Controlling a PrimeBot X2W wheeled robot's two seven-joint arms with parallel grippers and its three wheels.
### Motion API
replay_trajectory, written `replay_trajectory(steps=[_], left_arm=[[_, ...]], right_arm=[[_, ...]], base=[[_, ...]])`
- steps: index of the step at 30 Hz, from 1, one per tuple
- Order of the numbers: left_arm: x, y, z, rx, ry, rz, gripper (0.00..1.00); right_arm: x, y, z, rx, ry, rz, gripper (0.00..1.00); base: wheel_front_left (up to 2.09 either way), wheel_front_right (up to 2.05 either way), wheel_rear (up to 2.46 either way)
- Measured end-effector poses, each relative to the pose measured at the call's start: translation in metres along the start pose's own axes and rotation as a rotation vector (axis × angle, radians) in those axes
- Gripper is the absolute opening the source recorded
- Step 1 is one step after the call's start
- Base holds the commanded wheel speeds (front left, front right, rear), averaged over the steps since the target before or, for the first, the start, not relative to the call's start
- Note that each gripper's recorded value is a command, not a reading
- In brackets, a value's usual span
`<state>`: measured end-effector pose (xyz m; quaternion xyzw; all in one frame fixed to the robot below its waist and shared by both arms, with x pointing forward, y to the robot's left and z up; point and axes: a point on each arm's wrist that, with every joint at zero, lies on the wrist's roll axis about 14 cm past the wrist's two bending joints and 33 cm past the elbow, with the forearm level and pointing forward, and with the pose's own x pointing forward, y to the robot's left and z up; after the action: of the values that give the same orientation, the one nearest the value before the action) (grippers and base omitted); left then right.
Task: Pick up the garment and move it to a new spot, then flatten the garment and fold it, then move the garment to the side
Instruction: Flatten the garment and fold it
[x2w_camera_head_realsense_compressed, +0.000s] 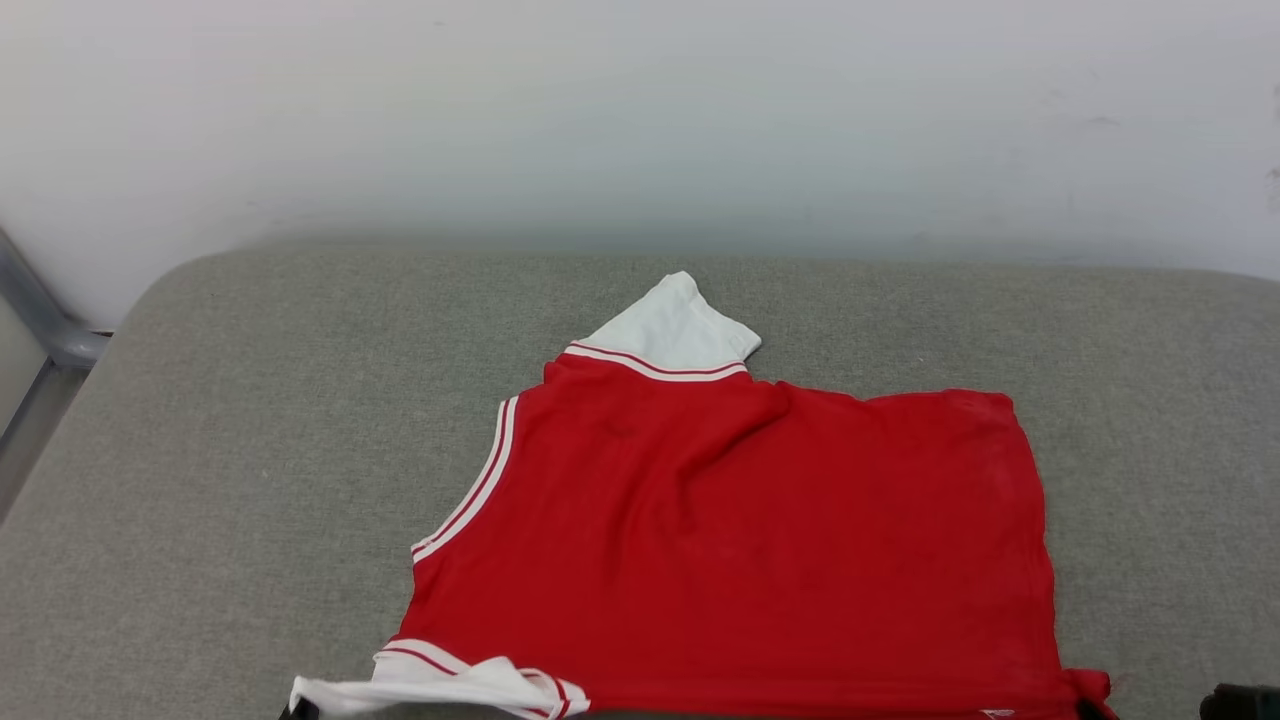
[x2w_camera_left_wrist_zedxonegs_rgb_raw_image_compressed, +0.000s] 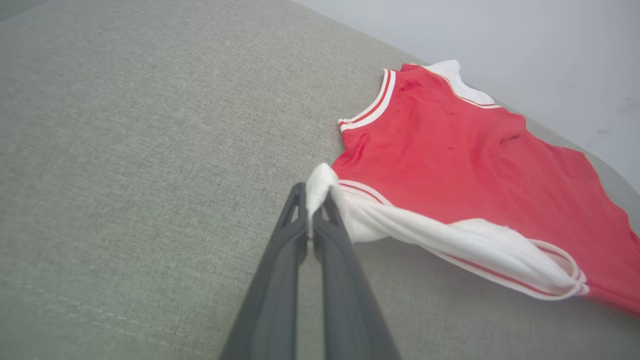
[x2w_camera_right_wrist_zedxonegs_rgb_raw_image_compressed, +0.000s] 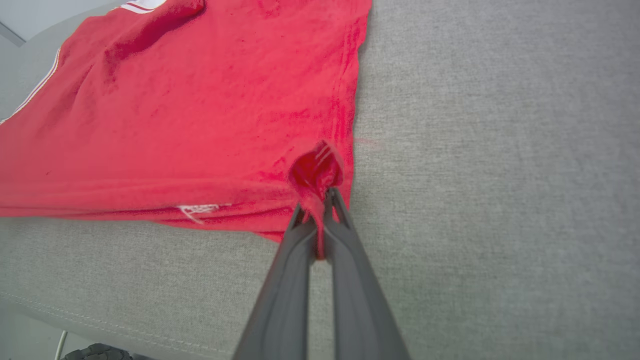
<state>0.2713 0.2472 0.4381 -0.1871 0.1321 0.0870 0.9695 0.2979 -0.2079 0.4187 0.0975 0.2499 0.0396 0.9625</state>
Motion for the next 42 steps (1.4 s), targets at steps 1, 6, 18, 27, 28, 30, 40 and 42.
replay_trajectory(steps=[1,6,18,27,28,30,40,42], left_arm=[[0.003,-0.004,0.003,0.003,-0.006,-0.013,0.0],[0.033,-0.038,0.027,0.029,-0.046,-0.118,0.0],[0.124,-0.074,0.036,0.07,-0.04,-0.237,0.0],[0.148,-0.069,-0.02,0.031,0.133,-0.225,0.0],[0.148,-0.069,-0.026,0.032,0.156,-0.227,0.0],[0.149,-0.069,-0.032,0.024,0.18,-0.227,0.07],[0.15,-0.06,-0.01,0.025,0.1,-0.2,1.0],[0.148,-0.061,0.0,0.032,0.081,-0.207,1.0]], right_arm=[[0.0,-0.001,0.0,-0.004,0.005,-0.003,0.0],[0.016,0.006,0.014,-0.035,0.009,0.012,0.0],[0.087,0.014,0.039,-0.105,0.041,0.046,0.0],[0.113,0.008,0.015,-0.094,0.11,0.037,0.03],[0.114,0.008,0.013,-0.099,0.114,0.036,0.09],[0.116,0.007,0.011,-0.098,0.115,0.033,0.45],[0.104,0.024,0.062,-0.112,-0.188,0.059,1.0],[0.095,0.029,0.072,-0.107,-0.252,0.065,1.0]], base=[[0.0,0.0,0.0],[0.0,0.0,0.0],[0.0,0.0,0.0],[0.0,0.0,0.0],[0.0,0.0,0.0],[0.0,0.0,0.0],[0.0,0.0,0.0],[0.0,0.0,0.0]])
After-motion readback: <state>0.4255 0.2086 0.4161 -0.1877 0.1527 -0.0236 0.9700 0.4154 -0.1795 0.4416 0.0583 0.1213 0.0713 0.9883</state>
